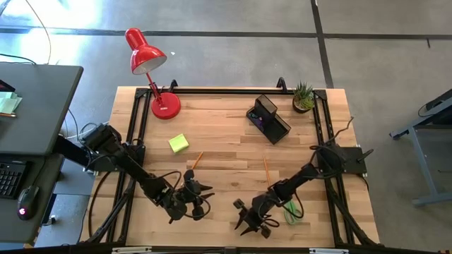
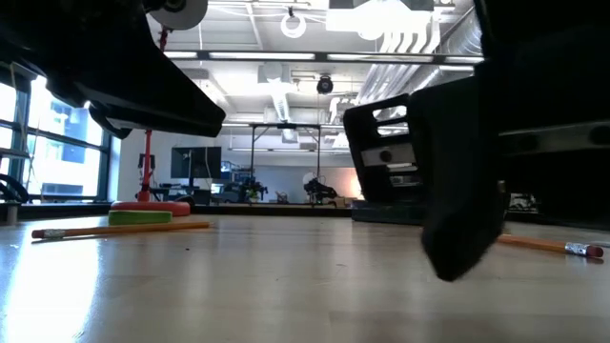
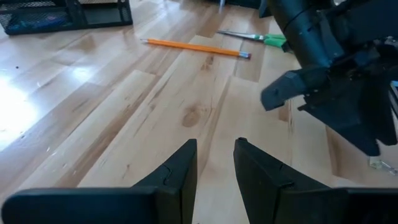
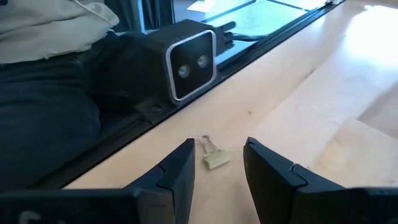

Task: Pick and place office supplies into organizer
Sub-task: Put the light green binder clip into the black desk organizer

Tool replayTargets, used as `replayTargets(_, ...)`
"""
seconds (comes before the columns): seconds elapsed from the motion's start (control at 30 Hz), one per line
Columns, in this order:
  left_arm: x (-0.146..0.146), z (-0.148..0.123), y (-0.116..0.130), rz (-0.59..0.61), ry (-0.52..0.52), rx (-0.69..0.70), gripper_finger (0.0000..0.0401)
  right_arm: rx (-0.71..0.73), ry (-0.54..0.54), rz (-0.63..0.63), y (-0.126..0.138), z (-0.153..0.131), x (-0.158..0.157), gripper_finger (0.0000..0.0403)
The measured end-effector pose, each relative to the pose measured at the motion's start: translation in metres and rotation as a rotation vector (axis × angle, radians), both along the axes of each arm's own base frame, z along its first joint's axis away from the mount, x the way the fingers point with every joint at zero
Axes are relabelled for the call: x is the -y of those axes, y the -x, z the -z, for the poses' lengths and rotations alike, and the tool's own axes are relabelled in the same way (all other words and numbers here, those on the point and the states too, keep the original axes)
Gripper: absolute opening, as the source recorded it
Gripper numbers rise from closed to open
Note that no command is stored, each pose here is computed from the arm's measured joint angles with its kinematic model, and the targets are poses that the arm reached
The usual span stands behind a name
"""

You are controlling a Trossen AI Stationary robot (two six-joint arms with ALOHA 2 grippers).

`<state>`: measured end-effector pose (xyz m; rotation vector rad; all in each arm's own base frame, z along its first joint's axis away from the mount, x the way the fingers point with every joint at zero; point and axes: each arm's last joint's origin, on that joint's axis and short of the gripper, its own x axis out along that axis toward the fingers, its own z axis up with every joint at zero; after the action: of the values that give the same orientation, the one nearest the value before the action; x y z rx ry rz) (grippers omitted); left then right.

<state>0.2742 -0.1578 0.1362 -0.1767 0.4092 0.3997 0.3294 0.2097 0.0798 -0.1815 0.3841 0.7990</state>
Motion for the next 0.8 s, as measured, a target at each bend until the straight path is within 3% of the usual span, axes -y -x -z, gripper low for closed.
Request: replayTargets(0.8, -0.0004, 0.0005, -0.0001, 0.001, 0.012, -0.004, 0.0092, -0.025, -0.028, 0.065, -0.0011, -0.0036, -0.0073, 0.0129)
